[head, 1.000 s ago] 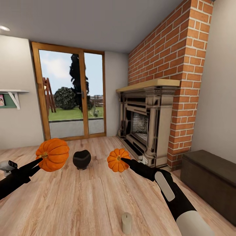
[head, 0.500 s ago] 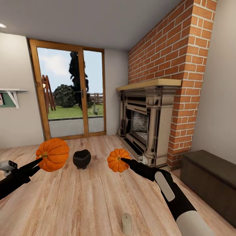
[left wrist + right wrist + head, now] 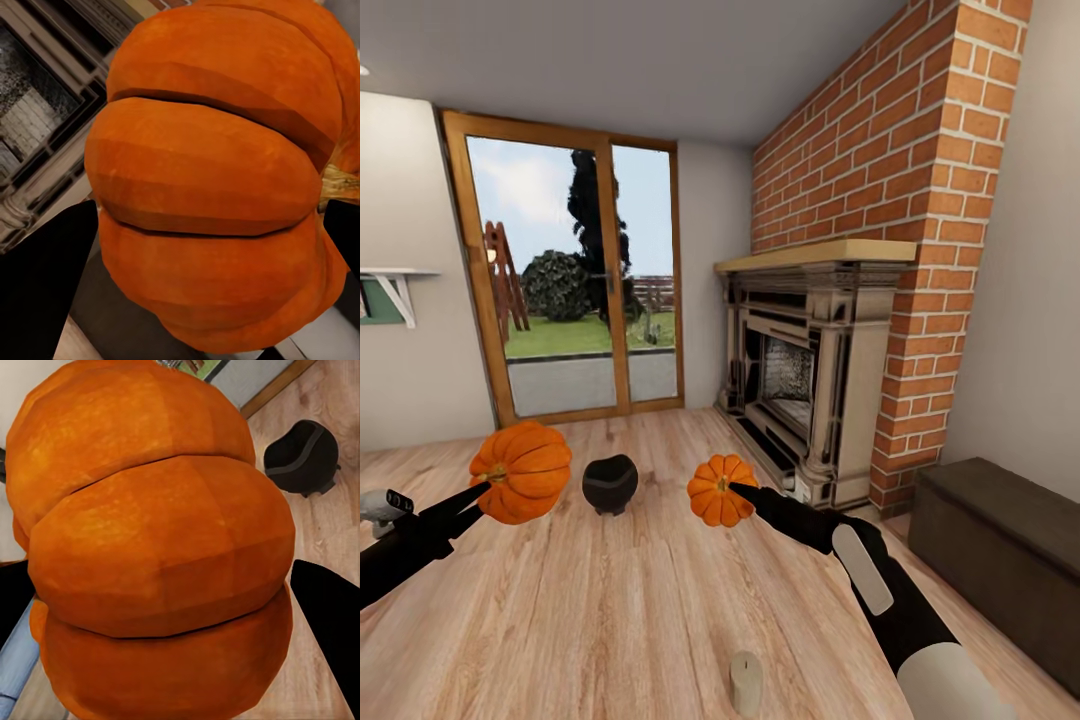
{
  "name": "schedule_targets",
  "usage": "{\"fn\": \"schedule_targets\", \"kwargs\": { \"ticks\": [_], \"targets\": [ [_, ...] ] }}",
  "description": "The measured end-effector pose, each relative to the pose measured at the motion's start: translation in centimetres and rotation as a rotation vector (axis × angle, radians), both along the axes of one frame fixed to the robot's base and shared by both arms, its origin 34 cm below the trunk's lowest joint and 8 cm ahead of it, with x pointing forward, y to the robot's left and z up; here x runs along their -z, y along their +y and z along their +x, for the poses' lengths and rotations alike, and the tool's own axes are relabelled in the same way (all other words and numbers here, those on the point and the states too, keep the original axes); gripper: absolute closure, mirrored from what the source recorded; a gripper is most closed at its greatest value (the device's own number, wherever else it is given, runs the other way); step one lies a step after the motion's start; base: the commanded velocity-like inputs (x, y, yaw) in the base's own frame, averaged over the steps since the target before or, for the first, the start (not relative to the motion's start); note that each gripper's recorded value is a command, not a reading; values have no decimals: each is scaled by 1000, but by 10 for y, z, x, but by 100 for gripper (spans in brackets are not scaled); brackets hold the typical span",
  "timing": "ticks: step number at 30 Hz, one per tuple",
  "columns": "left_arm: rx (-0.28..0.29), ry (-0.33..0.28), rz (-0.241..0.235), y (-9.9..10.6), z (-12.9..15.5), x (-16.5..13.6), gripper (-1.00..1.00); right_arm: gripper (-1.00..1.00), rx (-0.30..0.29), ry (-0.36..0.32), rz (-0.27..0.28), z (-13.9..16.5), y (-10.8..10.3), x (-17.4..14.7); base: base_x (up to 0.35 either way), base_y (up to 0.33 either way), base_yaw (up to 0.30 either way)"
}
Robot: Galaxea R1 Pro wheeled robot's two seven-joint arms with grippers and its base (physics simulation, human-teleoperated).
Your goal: Place each of the two pumpkins and all three candles from the living room inside a cabinet in the living room (use any cabinet), then make sure every cabinet is closed, and position the cauldron so it is next to a table in the living room.
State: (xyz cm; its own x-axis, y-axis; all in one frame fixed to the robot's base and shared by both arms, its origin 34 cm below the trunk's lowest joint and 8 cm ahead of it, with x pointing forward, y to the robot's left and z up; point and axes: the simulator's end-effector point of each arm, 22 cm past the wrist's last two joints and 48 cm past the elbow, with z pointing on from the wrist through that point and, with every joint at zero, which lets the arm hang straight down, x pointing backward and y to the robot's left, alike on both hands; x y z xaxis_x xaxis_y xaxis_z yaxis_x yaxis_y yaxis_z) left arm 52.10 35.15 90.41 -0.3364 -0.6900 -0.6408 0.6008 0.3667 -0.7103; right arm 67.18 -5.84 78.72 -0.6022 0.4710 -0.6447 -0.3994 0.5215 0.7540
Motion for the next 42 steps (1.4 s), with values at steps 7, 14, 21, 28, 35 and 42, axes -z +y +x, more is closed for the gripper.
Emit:
{"fn": "schedule_targets", "kwargs": {
  "ticks": [7,14,21,28,35,42],
  "targets": [
    [8,23,9,-6,8,-6,100,100,4,36,1,5,-2,1,0,0,0],
    [13,41,13,-9,15,-13,100,100,3,48,1,9,-2,-7,0,0,0],
    [17,55,15,-11,21,-22,100,100,3,60,0,13,-1,-14,0,0,0],
    [15,69,17,-11,27,-31,100,100,3,72,0,17,-1,-22,0,0,0],
    [-2,110,35,-11,37,-33,100,100,3,83,0,20,-2,-30,0,0,0],
    [-6,172,76,-21,50,-26,100,100,4,95,1,24,-2,-37,0,0,0]
  ]
}}
